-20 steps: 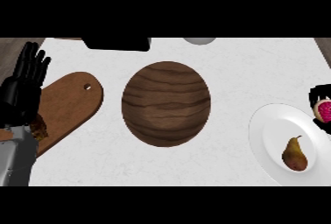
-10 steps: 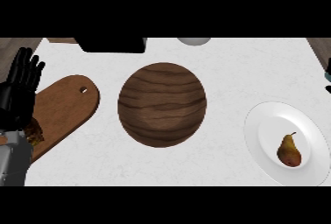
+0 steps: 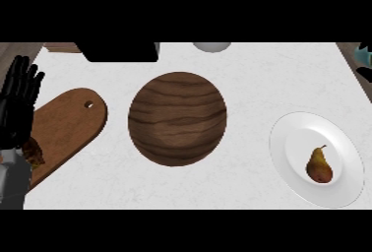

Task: Pick the cupcake from the plate and place it in the bowl

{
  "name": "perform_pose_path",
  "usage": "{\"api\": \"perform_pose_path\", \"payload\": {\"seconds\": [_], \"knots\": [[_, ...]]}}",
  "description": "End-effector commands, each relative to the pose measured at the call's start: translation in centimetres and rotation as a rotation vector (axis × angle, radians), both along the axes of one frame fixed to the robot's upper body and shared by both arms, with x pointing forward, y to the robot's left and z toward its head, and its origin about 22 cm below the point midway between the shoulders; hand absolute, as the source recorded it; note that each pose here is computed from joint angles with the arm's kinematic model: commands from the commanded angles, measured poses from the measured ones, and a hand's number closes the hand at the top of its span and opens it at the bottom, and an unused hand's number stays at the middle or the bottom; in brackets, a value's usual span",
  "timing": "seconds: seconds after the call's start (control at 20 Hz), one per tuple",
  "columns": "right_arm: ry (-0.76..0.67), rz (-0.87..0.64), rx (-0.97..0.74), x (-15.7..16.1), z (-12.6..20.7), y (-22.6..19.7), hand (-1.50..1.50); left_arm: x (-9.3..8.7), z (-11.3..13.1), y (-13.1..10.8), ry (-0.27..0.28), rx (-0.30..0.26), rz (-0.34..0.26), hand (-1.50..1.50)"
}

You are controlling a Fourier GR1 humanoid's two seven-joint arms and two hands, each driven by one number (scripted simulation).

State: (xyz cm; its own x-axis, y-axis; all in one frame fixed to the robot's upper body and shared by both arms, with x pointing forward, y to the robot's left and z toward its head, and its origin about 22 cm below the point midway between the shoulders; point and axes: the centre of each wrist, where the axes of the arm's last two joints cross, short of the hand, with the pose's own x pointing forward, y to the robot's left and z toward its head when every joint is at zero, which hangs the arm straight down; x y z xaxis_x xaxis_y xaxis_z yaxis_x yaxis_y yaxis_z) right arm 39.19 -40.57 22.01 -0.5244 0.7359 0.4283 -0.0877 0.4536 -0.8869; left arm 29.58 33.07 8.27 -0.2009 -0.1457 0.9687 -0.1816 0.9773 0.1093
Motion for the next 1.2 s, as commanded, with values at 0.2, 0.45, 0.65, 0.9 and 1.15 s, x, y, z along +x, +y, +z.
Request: {"api": "perform_pose_path", "payload": {"seconds": [0.2, 0.45, 0.65, 0.9, 1.15], "knots": [[0.101, 0.158, 0.086, 0.9, 3.6, 9.0, 1.50, -0.3, -0.8, 1.5, 0.018, -0.002, -0.002, 0.00], [0.134, 0.188, 0.063, -0.3, 4.5, 15.3, 1.50, 0.1, -0.8, -0.4, 0.013, 0.013, 0.014, 0.00], [0.177, 0.234, 0.018, -0.7, 4.1, 21.1, 1.50, 0.0, -0.4, 0.9, -0.010, 0.017, 0.019, 0.00], [0.222, 0.234, -0.028, -0.6, 2.6, 26.0, 1.50, 0.9, -0.4, 1.0, -0.005, -0.009, -0.003, 0.00], [0.269, 0.223, -0.049, -1.8, -3.3, 30.3, 1.50, 0.5, 0.1, -0.6, 0.005, 0.001, -0.014, 0.00]]}}
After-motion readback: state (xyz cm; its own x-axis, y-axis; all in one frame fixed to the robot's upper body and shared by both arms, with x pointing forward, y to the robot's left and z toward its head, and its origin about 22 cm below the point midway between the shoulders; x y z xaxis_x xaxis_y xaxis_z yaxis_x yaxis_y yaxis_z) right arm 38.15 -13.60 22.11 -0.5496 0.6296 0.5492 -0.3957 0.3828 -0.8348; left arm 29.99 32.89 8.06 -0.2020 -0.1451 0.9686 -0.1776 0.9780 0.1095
